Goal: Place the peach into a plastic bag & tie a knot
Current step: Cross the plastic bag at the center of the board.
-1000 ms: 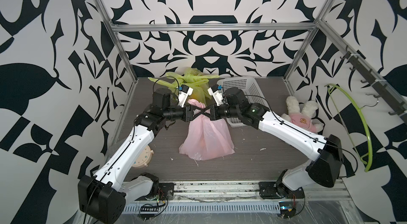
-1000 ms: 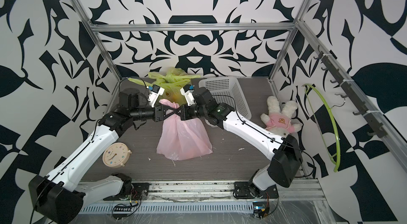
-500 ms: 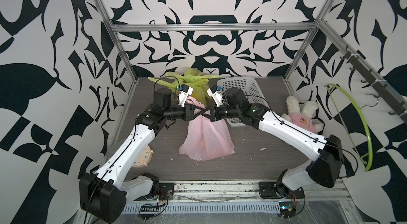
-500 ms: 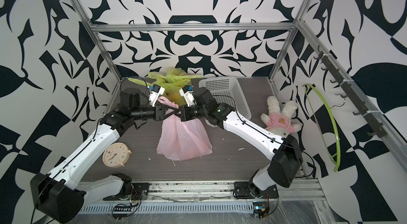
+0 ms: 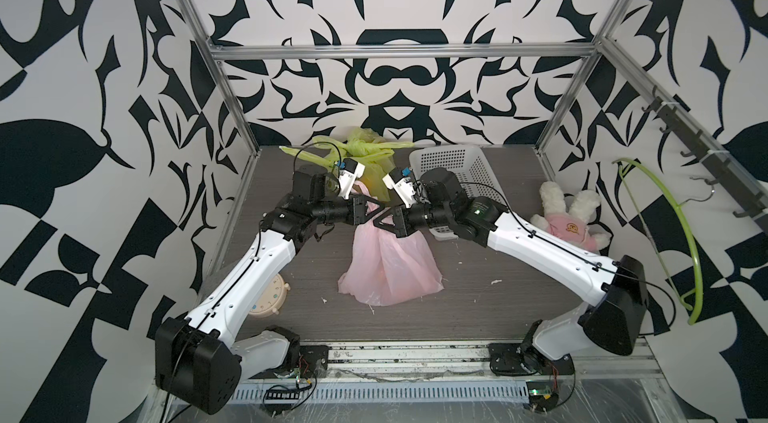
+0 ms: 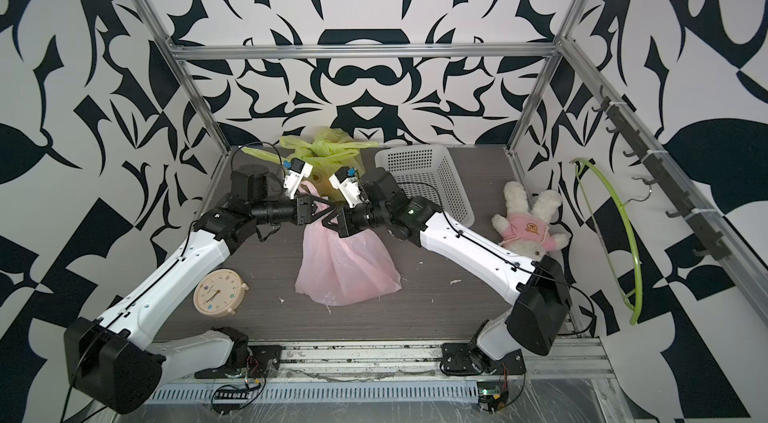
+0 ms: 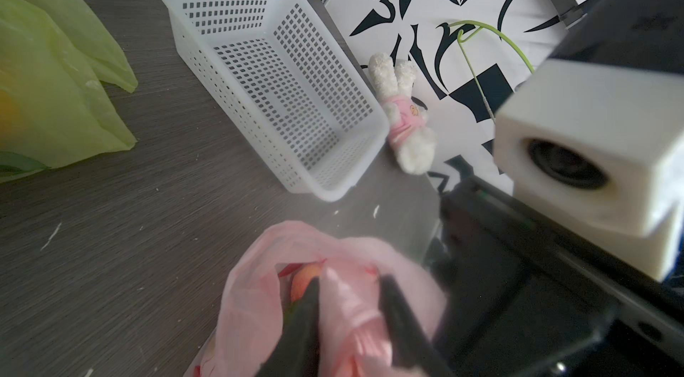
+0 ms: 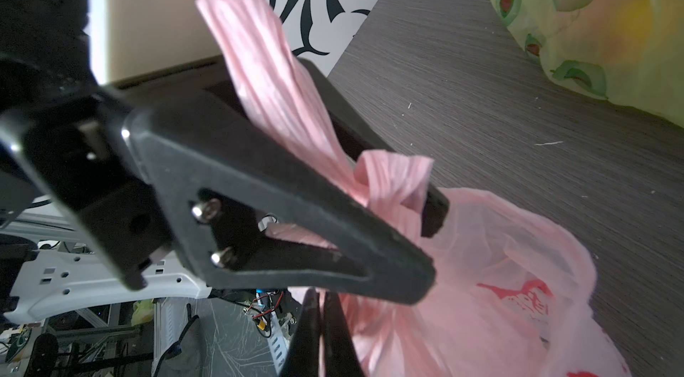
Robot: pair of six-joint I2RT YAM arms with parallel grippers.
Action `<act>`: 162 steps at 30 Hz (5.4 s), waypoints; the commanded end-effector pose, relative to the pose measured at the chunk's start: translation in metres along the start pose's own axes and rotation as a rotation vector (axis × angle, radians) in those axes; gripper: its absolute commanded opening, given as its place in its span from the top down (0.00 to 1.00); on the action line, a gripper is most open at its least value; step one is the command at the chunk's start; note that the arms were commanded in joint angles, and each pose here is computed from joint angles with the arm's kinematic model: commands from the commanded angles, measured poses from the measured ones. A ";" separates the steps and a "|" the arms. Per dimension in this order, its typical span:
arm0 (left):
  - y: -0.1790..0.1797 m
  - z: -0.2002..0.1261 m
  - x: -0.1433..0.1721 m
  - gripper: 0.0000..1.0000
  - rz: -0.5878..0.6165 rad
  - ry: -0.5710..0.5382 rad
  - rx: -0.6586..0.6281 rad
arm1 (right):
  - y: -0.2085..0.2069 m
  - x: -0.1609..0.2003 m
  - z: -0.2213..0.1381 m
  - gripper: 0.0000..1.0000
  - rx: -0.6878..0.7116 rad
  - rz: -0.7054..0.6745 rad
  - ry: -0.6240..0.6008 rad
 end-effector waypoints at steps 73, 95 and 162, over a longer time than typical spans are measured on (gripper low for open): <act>-0.024 -0.015 0.008 0.37 0.053 -0.025 0.276 | 0.024 -0.041 -0.071 1.00 -0.352 -0.118 0.139; -0.043 -0.037 -0.011 1.00 0.139 -0.092 0.221 | -0.006 -0.034 -0.068 0.94 -0.168 -0.069 0.125; -0.024 0.035 0.036 1.00 -0.003 -0.104 0.140 | 0.027 -0.081 -0.054 1.00 -0.676 0.256 -0.211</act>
Point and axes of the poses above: each gripper's point midway between its finger pads, its own z axis out along the fingers, its own y axis along the line the jaws close on, x = y × z, the point moved 7 cm from there along -z, back along the fingers, and after that the axes turned 15 degrees about z, right-handed, at the moved point
